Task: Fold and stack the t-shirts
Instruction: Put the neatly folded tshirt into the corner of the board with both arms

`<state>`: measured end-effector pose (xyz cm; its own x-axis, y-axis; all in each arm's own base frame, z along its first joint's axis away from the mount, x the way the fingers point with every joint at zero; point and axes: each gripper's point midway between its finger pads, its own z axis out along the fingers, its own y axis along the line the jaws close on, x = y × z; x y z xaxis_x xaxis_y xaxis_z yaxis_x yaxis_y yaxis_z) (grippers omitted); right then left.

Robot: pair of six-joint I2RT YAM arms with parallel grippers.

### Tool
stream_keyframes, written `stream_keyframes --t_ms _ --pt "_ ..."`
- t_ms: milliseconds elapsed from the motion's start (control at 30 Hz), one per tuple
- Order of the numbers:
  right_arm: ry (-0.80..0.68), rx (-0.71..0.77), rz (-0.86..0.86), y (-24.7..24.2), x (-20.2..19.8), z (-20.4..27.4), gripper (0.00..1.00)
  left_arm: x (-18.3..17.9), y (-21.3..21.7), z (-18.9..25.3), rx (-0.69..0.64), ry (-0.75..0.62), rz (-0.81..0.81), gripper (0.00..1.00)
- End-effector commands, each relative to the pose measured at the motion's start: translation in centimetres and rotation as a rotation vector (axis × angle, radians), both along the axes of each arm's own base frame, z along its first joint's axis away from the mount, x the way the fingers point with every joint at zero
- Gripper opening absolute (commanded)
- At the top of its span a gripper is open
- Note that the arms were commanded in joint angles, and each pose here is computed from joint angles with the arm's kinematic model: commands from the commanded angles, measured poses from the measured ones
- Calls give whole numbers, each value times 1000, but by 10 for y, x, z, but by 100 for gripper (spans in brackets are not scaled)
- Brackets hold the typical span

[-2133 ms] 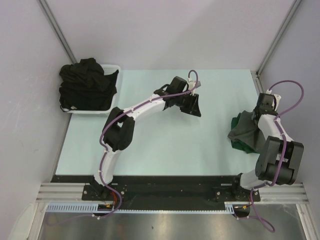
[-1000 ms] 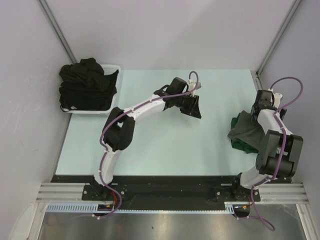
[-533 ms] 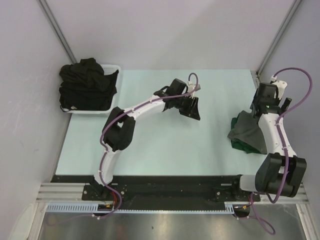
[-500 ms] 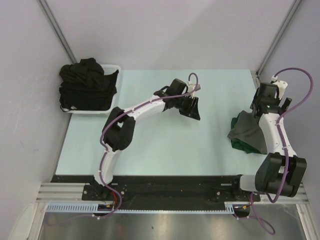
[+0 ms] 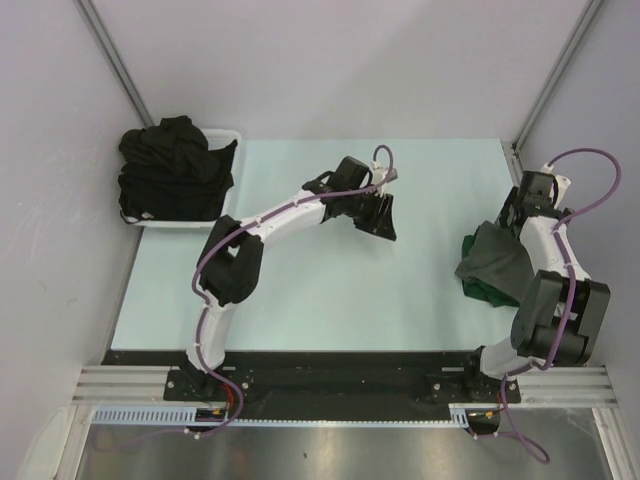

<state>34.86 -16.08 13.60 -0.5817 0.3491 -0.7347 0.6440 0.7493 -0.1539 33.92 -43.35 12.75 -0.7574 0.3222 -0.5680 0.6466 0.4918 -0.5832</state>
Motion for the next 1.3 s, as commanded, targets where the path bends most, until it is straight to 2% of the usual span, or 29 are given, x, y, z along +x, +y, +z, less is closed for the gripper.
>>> stream_keyframes --t_ms 0,567,800,933,1100,1267 --pt "-5 -1 -40 -10 9 -5 100 0 10 38 -34 -85 -4 45" --pt "133 -71 -167 -33 -18 -57 100 -5 25 39 5 -104 7 46" --pt "181 -45 -203 -35 -21 -74 100 -2 24 43 -2 -111 10 46" --pt "134 -43 -193 -37 -8 -47 100 0 26 43 -7 -107 13 46" --pt "-7 -16 -162 -30 17 7 100 2 25 42 -14 -105 15 47" --pt "7 35 -125 -8 5 20 100 4 21 42 -21 -102 11 47"
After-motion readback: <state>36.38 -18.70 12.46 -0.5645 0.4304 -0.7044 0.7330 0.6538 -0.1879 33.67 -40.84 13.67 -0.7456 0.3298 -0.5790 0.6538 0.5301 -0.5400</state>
